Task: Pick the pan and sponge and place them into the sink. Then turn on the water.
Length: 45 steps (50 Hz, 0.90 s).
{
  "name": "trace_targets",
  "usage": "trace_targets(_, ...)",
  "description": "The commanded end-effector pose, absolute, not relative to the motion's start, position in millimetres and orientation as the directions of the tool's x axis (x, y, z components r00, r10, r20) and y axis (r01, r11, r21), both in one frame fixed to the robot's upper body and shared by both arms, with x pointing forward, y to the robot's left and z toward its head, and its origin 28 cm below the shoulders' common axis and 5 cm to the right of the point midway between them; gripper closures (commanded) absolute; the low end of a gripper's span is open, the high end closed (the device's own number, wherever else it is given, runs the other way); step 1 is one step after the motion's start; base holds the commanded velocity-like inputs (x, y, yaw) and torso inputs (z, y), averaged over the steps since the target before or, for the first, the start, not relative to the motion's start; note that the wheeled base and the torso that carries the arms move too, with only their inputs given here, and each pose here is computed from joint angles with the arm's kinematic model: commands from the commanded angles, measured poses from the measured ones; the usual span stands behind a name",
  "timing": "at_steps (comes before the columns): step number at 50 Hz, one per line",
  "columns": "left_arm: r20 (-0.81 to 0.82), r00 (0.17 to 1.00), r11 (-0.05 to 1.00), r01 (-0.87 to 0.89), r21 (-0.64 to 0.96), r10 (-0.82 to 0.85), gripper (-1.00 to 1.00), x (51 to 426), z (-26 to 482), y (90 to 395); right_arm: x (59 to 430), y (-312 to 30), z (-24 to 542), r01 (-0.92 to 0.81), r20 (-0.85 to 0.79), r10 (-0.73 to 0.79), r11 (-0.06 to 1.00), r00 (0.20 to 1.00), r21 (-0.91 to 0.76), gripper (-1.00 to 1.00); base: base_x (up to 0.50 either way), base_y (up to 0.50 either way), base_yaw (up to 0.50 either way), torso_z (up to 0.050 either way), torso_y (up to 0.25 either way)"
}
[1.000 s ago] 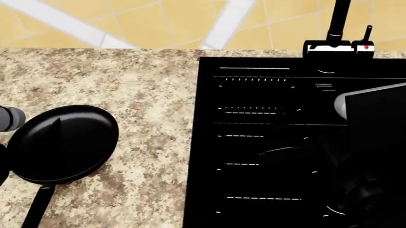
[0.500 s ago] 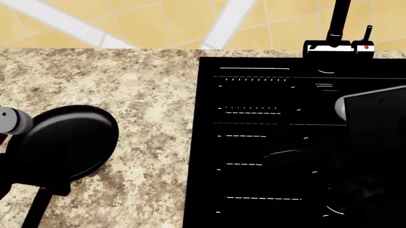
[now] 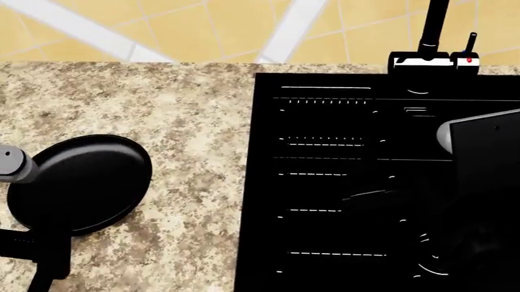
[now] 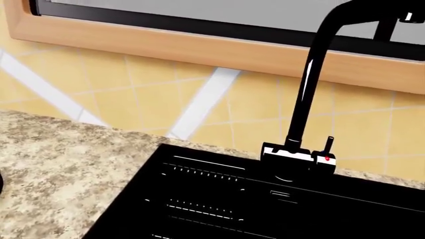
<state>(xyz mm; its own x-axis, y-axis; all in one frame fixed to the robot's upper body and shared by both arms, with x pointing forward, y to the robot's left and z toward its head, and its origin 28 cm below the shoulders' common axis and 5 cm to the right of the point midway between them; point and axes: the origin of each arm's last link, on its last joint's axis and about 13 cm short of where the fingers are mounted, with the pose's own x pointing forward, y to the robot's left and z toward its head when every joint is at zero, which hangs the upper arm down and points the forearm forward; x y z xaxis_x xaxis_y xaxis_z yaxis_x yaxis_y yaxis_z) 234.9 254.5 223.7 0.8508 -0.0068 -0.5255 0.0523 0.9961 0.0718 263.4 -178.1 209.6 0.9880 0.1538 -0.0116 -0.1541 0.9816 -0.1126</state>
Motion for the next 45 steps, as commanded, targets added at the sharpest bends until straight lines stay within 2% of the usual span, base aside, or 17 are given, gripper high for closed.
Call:
trace_targets(1, -0.599, 0.800, 0.998, 0.020, 0.062, 0.022, -1.00, 239.9, 220.4, 256.6, 263.5, -178.2, 213.2, -0.157, -0.006, 0.157, 0.981, 0.988, -0.117, -1.00, 0.00, 0.00, 0.00, 0.000, 0.000)
trace_targets(13, -0.600, 0.799, 0.999, 0.032, -0.015, -0.035, -1.00, 246.9, 225.0, 245.1, 261.5, -179.3, 208.6, -0.153, -0.019, 0.152, 0.982, 0.988, -0.115, -1.00, 0.00, 0.00, 0.00, 0.000, 0.000)
trace_targets(15, -0.592, 0.806, 0.999, 0.044, 0.029, -0.019, -1.00, 246.7, 224.8, 245.4, 261.6, -179.3, 208.7, -0.153, -0.019, 0.152, 0.982, 0.988, -0.114, -1.00, 0.00, 0.00, 0.00, 0.000, 0.000)
trace_targets(28, -0.629, 0.776, 0.999, 0.039, -0.036, -0.053, -1.00, 255.1, 213.3, 241.3, 261.2, -179.2, 205.9, -0.153, -0.028, 0.150, 0.983, 0.988, -0.105, -1.00, 0.00, 0.00, 0.00, 0.000, 0.000)
trace_targets(45, -0.639, 0.768, 0.999, 0.029, -0.017, -0.033, -1.00, 263.2, 205.5, 243.9, 263.0, -179.2, 203.7, -0.151, -0.039, 0.147, 0.983, 0.988, -0.109, -1.00, 0.00, 0.00, 0.00, 0.000, 0.000)
